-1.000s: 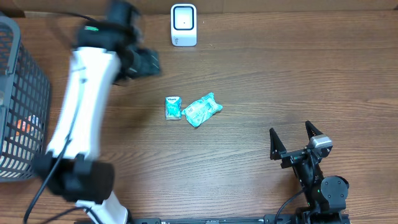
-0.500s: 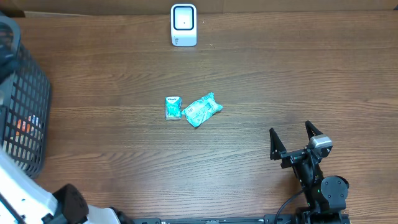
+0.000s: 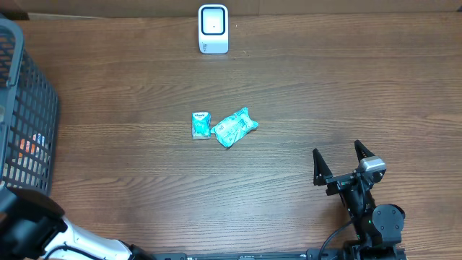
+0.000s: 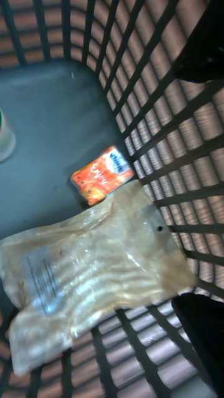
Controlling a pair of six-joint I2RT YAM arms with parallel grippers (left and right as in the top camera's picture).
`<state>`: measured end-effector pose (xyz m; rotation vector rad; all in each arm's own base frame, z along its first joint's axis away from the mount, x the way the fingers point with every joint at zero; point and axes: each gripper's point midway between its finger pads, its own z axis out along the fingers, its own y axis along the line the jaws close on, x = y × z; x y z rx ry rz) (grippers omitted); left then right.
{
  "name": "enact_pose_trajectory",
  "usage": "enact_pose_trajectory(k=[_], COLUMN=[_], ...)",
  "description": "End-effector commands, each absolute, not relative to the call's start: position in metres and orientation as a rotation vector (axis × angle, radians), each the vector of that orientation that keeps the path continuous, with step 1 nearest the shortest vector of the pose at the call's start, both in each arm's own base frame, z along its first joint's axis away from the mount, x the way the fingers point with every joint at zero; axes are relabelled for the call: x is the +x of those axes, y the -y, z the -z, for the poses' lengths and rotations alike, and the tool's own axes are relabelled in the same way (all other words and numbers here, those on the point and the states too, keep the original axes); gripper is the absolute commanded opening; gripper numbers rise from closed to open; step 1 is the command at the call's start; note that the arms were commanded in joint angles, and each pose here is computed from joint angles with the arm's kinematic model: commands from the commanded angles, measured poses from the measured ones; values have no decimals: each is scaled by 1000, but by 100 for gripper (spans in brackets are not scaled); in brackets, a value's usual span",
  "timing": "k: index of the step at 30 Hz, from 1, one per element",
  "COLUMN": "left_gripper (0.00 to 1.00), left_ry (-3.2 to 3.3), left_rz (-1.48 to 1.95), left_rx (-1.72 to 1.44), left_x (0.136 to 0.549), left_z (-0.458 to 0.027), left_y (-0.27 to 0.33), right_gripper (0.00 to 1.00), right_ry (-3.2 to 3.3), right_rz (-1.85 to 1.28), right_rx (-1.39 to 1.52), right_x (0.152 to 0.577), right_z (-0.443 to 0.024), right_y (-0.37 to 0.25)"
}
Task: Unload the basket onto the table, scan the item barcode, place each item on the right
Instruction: 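Reach the left gripper into the basket and grasp the orange snack pack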
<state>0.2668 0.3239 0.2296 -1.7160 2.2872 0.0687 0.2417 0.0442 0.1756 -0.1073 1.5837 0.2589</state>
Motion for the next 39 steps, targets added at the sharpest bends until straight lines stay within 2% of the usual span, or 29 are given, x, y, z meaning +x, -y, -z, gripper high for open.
enact_pose_trajectory(k=[1,5,19,33,36,37,39], left_gripper=[93,87,84,78,67,59,38], left_ry=[-2368,-2454,-2624,-2597,-2590,-2586,-2579], left_rz=[-66,14,91,150,144,141,135], left_rx=[-1636,-1531,-1416,-1349,-1344,-1342,-1337], left_x=[274,287,295,305,305,306,307], left_z=[-212,-193,-96,-38,-32,-31,-32], left_y=[-331,-331,-332,-326,-326,-327,-329], right_gripper=[100,100,100,100,100,100,100], right_ry=[-1583,-1583,-1583,-1583,-1584,-1583,-1583], right_rz=[-268,-268,-268,-268,-268,-268,-268], right_rx=[-110,-110,-110,-110,-110,-110,-110], right_x=[242,242,242,242,242,242,242], right_z=[-173,-173,-173,-173,-173,-173,-173], right_y=[-46,-46,-46,-46,-46,-46,-46])
